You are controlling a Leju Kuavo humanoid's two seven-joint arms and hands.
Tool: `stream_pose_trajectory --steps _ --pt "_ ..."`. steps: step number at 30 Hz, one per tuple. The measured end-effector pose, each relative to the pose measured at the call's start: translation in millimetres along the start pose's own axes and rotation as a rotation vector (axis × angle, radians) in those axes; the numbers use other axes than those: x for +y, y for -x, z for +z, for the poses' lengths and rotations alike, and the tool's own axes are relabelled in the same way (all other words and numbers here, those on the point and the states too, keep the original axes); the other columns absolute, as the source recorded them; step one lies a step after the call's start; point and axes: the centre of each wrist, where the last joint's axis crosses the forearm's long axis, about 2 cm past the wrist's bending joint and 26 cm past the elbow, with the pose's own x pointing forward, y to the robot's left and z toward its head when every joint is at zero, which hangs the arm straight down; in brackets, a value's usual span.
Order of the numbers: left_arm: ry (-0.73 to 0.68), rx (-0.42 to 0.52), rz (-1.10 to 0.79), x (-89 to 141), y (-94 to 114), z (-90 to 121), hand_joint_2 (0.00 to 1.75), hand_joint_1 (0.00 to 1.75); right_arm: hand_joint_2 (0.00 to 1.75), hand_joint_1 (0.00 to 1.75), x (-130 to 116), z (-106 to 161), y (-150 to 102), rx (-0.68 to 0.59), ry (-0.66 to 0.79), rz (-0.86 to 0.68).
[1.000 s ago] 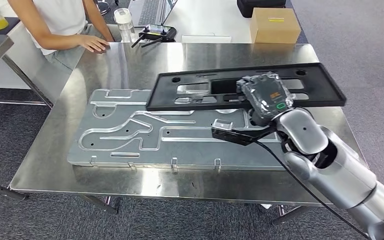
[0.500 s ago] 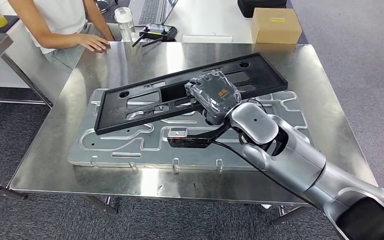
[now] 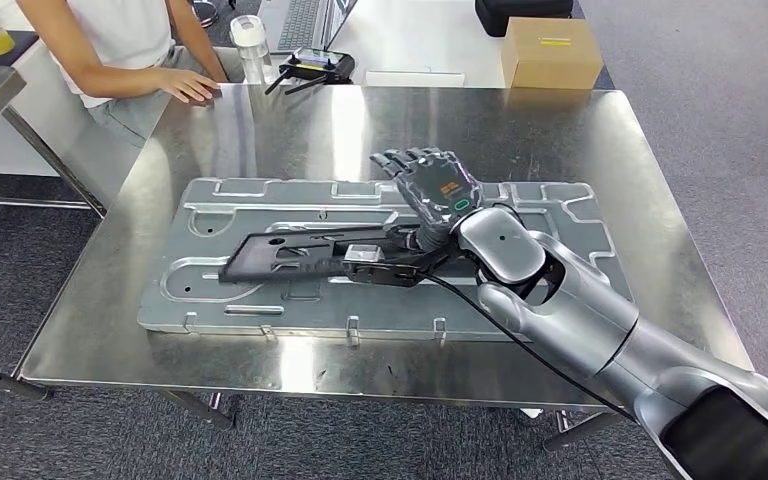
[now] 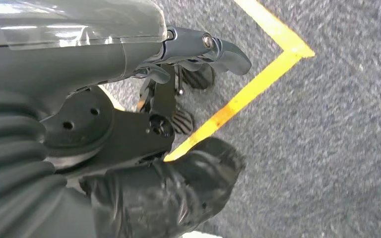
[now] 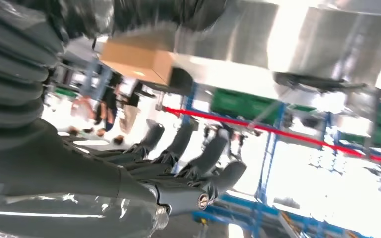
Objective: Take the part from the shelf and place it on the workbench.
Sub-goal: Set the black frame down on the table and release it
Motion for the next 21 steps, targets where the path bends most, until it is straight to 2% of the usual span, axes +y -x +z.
stream_pose_trajectory --steps 7,13,16,21 --pt "0.029 -0.002 -0.001 5.5 -4.3 -1.8 0.0 0.0 0.0 0.0 60.2 35.4 36.6 0.227 -0.205 0.009" --pt "0.007 -0.039 -0.013 9.7 -6.8 -2.9 0.0 0.0 0.0 0.0 117.7 88.0 59.8 0.43 -0.392 -0.05" --pt "0.004 -0.058 -0.017 11.1 -8.7 -3.5 0.0 0.0 0.0 0.0 132.0 110.7 67.8 0.504 -0.439 -0.076" --pt "0.02 -0.091 -0.018 12.8 -10.9 -4.4 0.0 0.0 0.0 0.0 136.7 135.2 77.1 0.586 -0.462 -0.108"
